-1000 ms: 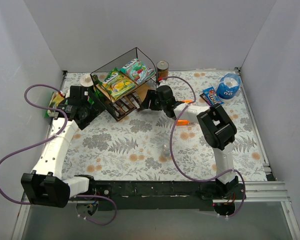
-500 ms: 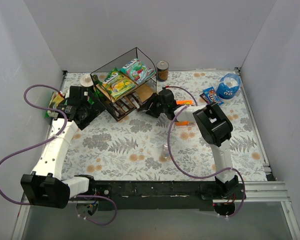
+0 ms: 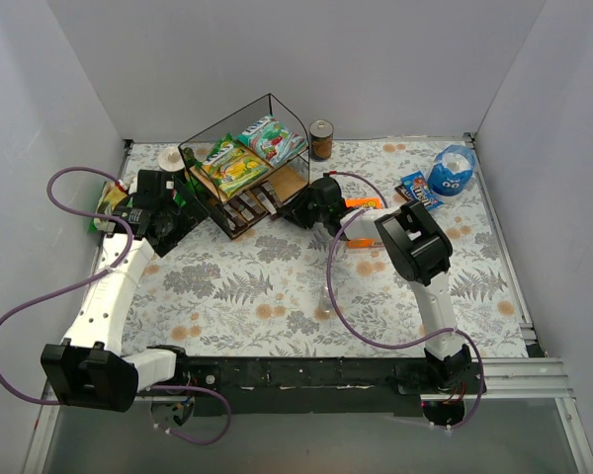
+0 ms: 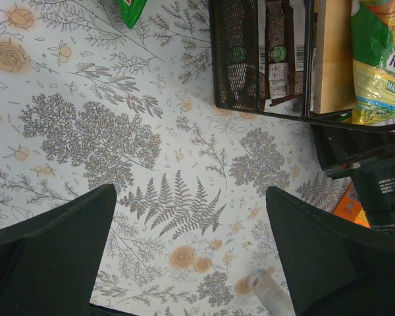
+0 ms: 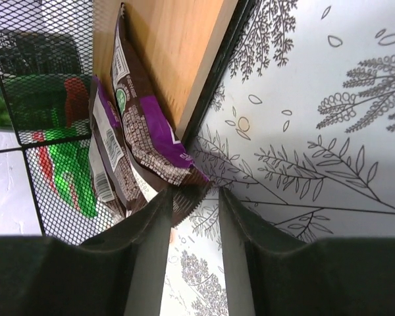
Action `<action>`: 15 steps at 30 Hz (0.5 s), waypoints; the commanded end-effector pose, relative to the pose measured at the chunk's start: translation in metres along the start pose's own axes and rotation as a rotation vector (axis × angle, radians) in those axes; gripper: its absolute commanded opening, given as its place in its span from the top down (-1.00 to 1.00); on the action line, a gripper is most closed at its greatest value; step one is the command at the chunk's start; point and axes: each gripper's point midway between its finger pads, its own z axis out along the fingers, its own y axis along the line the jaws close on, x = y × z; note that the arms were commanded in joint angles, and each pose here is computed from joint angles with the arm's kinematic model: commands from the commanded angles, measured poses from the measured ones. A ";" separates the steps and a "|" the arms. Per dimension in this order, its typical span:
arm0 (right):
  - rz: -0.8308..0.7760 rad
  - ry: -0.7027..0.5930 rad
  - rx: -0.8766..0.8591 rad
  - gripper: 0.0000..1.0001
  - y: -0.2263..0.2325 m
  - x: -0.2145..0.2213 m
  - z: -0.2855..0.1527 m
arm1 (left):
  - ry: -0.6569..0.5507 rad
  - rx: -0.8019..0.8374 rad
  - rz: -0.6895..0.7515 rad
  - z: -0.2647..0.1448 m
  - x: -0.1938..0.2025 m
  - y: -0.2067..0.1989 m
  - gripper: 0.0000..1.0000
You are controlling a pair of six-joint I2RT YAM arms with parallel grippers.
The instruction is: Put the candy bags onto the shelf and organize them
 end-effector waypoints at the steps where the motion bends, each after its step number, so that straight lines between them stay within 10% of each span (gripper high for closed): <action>1: -0.001 -0.061 -0.005 0.19 0.002 -0.013 0.011 | -0.028 0.010 -0.003 -0.009 -0.005 0.000 -0.96; 15: -0.073 -0.053 -0.110 0.84 0.025 -0.019 0.015 | -0.029 0.007 -0.004 -0.009 -0.005 0.001 -0.96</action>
